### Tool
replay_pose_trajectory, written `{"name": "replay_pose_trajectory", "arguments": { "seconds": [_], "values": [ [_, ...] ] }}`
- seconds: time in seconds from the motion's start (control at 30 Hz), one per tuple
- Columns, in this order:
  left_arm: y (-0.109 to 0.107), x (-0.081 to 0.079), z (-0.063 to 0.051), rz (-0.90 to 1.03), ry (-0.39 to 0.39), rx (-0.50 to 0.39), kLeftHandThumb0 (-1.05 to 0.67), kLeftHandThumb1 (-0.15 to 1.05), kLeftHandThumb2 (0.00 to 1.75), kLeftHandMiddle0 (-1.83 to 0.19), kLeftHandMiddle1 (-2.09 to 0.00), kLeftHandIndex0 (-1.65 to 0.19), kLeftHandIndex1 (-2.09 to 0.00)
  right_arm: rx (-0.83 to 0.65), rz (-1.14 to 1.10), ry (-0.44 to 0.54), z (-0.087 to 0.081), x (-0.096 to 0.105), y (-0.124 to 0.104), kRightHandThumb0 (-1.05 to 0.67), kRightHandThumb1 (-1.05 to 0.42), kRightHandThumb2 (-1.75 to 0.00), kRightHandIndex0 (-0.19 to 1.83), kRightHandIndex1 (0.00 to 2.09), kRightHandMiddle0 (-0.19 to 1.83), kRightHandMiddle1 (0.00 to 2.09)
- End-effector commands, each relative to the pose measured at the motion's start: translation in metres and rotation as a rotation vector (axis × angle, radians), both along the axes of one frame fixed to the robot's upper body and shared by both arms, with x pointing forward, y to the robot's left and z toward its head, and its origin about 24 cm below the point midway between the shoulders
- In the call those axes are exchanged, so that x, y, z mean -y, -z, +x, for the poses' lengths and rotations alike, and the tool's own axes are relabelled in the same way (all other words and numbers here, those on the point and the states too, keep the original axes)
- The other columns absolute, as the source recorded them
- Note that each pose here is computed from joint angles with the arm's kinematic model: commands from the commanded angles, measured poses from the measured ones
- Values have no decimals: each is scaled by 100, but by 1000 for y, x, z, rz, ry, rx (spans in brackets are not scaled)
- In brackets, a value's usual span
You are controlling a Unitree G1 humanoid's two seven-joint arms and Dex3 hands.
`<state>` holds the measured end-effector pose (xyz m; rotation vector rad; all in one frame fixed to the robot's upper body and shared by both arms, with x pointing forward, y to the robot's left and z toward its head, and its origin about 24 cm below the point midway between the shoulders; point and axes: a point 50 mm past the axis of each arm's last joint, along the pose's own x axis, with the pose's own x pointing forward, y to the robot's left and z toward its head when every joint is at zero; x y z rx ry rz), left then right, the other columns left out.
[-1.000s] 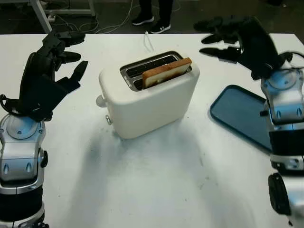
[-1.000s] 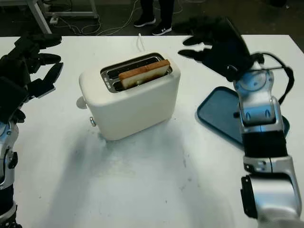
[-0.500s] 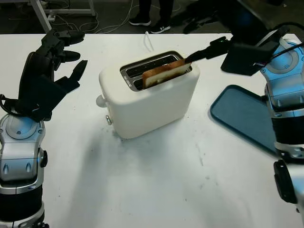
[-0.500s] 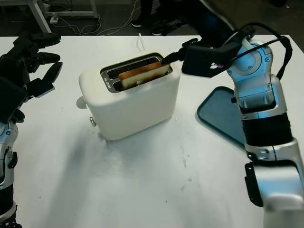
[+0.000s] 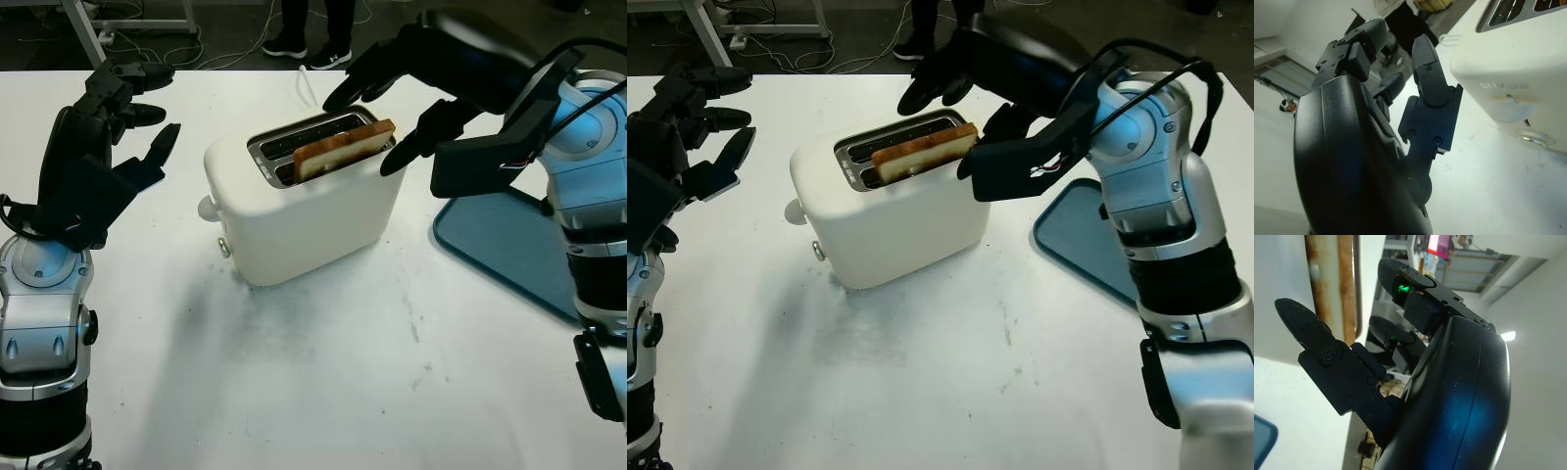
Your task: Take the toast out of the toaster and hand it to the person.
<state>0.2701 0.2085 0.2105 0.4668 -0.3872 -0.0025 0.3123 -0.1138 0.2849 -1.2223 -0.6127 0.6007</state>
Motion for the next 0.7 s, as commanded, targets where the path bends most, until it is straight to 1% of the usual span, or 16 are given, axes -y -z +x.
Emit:
{"name": "replay_pose_trajectory", "arguments": {
  "seconds": [0.0, 0.07, 0.13, 0.27, 0.47, 0.5, 0.57, 0.6, 0.63, 0.67],
  "values": [
    [1, -1, -1, -1, -2, 5, -40, 92, 52, -5, -110, -15, -76, 18, 3, -24, 1, -6, -1, -45, -35, -1, 89, 50, 103, 6],
    [1, -2, -1, -7, 2, 2, -40, 92, 53, -5, -110, -15, -76, 25, 8, -25, 4, -7, 5, -44, -36, -1, 88, 52, 104, 6],
    [2, -2, -1, -16, 5, -5, -40, 92, 52, -4, -109, -14, -76, 22, 3, -21, 8, -8, 10, -46, -38, -1, 86, 55, 104, 6],
    [2, -2, -2, -1, -2, 0, -39, 92, 52, -5, -110, -14, -76, 10, 1, -7, 15, -9, 18, -47, -46, -1, 76, 69, 102, 5],
    [1, -1, -1, -9, 1, -2, -39, 92, 53, -6, -110, -15, -76, 4, 42, 14, 26, -6, 30, -44, -53, -1, 72, 82, 103, 5],
    [2, -1, -1, -13, 2, -5, -39, 92, 53, -5, -110, -15, -76, 8, 47, 16, 28, -6, 32, -44, -53, -1, 72, 89, 104, 5],
    [2, -1, -1, -18, 2, -8, -40, 92, 53, -4, -110, -14, -76, 15, 55, 17, 31, -4, 35, -46, -55, -1, 69, 136, 105, 6],
    [2, -1, -1, -19, 1, -9, -41, 92, 52, -4, -110, -14, -76, 20, 58, 17, 32, -3, 36, -47, -56, -1, 68, 154, 106, 6],
    [2, -1, -1, -22, 1, -12, -41, 92, 52, -3, -109, -14, -76, 25, 60, 15, 33, -2, 37, -49, -57, -1, 71, 166, 106, 6],
    [2, -1, -1, -24, 1, -13, -41, 92, 52, -3, -109, -13, -75, 28, 59, 14, 34, -1, 38, -49, -57, -1, 71, 170, 106, 6]
  ]
}}
